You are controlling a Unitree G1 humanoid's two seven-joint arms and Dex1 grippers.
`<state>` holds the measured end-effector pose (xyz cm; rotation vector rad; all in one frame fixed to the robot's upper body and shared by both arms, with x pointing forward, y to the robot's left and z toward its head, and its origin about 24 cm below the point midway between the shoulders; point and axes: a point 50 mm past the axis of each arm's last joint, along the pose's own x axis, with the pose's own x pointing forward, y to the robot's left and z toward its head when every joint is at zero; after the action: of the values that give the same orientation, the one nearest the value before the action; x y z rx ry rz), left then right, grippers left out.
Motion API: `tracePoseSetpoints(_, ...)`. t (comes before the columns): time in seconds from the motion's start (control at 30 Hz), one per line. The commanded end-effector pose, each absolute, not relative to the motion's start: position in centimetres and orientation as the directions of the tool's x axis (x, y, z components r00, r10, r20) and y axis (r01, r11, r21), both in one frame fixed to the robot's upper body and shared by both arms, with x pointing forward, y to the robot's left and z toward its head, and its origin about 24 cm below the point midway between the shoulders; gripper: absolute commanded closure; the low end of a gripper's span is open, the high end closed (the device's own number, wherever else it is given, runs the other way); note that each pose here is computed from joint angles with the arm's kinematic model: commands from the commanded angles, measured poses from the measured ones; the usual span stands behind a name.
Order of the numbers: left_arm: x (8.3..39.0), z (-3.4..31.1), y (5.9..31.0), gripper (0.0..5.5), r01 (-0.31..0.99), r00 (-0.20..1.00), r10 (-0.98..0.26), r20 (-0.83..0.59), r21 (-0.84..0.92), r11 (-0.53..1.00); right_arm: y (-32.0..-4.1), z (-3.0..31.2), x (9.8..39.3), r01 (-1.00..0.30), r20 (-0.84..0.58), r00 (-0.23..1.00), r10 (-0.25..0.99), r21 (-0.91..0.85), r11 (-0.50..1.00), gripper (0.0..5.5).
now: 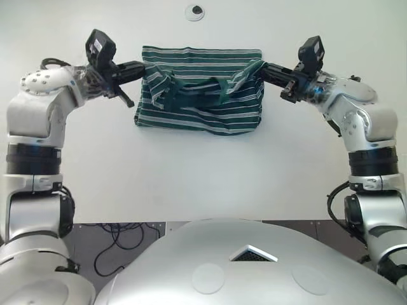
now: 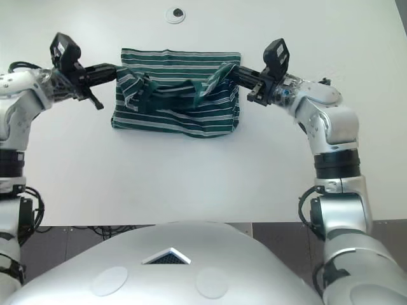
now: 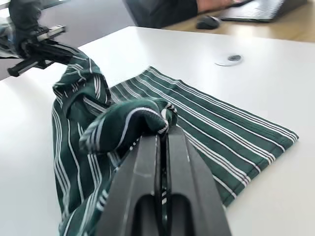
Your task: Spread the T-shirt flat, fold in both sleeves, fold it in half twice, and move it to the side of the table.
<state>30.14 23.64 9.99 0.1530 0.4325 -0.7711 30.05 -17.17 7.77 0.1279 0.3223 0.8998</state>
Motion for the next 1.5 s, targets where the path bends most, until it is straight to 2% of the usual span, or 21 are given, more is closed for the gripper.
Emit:
tracePoseSetpoints(0.03,32.1,9.5,23.2,5.47,0.643,0.676,-0.59,-0.441,-0.036,0.765,-16.7,7.0,31.7,-0.707,-0.247,0.616,0.748,0.245,0.663,5.5)
tracePoseSetpoints(0.27,34.5,7.0,24.2,5.47,0.422,0.762,-0.415,-0.498,-0.105,0.9,-16.7,5.5,34.1,-0.582,-0.306,0.699,0.646,0.282,0.763,5.5)
tracePoseSetpoints(0.33,34.8,6.1,24.3,5.1,0.36,0.763,-0.379,-0.524,-0.144,0.922,-16.5,4.8,34.5,-0.544,-0.339,0.697,0.632,0.323,0.774,5.5)
tracePoseSetpoints(0.37,35.1,5.9,24.1,5.07,0.335,0.765,-0.371,-0.527,-0.166,0.927,-16.3,4.5,34.6,-0.526,-0.345,0.696,0.629,0.351,0.775,5.3)
tracePoseSetpoints(0.47,36.1,6.0,23.4,4.45,0.248,0.805,-0.346,-0.482,-0.255,0.934,-16.1,4.1,35.1,-0.454,-0.341,0.718,0.606,0.43,0.78,4.71)
tracePoseSetpoints(0.53,37.0,6.8,24.0,4.4,0.117,0.871,-0.251,-0.421,-0.319,0.941,-16.6,3.6,35.5,-0.349,-0.367,0.761,0.536,0.466,0.813,4.34)
tracePoseSetpoints(0.63,37.5,7.7,25.3,4.4,0.023,0.928,-0.138,-0.346,-0.317,0.948,-17.9,3.2,36.1,-0.194,-0.402,0.829,0.389,0.445,0.874,4.34)
tracePoseSetpoints(0.7,37.5,8.5,25.6,4.4,0.081,0.949,-0.155,-0.276,-0.262,0.962,-18.5,3.4,36.3,-0.171,-0.391,0.86,0.329,0.387,0.906,4.34)
tracePoseSetpoints(0.73,37.4,8.8,25.6,4.59,0.141,0.95,-0.192,-0.248,-0.208,0.968,-18.4,3.6,36.3,-0.218,-0.368,0.866,0.34,0.334,0.917,4.29)
tracePoseSetpoints(0.77,37.1,8.9,25.4,4.66,0.21,0.944,-0.24,-0.227,-0.149,0.966,-18.1,4.0,36.2,-0.293,-0.336,0.865,0.373,0.265,0.919,4.29)
tracePoseSetpoints(0.8,36.5,8.9,24.9,4.84,0.311,0.924,-0.318,-0.214,-0.065,0.948,-17.3,4.4,35.7,-0.415,-0.296,0.845,0.446,0.164,0.895,4.49)
tracePoseSetpoints(0.87,34.9,8.2,23.7,5.22,0.476,0.862,-0.452,-0.23,0.061,0.877,-16.0,4.6,34.3,-0.58,-0.264,0.777,0.571,0.052,0.813,4.86)
tracePoseSetpoints(0.93,32.8,7.5,22.4,5.5,0.597,0.789,-0.557,-0.259,0.108,0.795,-15.2,4.6,32.8,-0.679,-0.264,0.709,0.654,-0.005,0.734,5.24)
tracePoseSetpoints(1.0,30.8,7.0,21.4,5.5,0.681,0.717,-0.639,-0.28,0.087,0.727,-14.3,4.6,31.5,-0.756,-0.27,0.632,0.727,-0.008,0.654,5.48)
tracePoseSetpoints(1.13,28.9,5.8,20.7,5.5,0.746,0.637,-0.681,-0.36,0.067,0.662,-13.0,3.5,29.7,-0.84,-0.365,0.521,0.772,-0.056,0.54,5.48)
tracePoseSetpoints(1.2,27.6,4.7,20.5,5.5,0.8,0.553,-0.7,-0.451,0.053,0.598,-12.7,2.3,28.5,-0.882,-0.459,0.448,0.767,-0.088,0.463,5.48)
tracePoseSetpoints(1.37,24.8,1.7,21.6,5.5,0.86,0.386,-0.633,-0.671,0.015,0.509,-13.4,0.6,26.4,-0.935,-0.593,0.335,0.732,-0.117,0.333,5.48)
tracePoseSetpoints(1.5,22.3,2.3,21.4,5.5,0.885,0.265,-0.683,-0.681,-0.11,0.453,-13.8,0.6,24.6,-0.967,-0.624,0.238,0.744,-0.078,0.244,5.48)
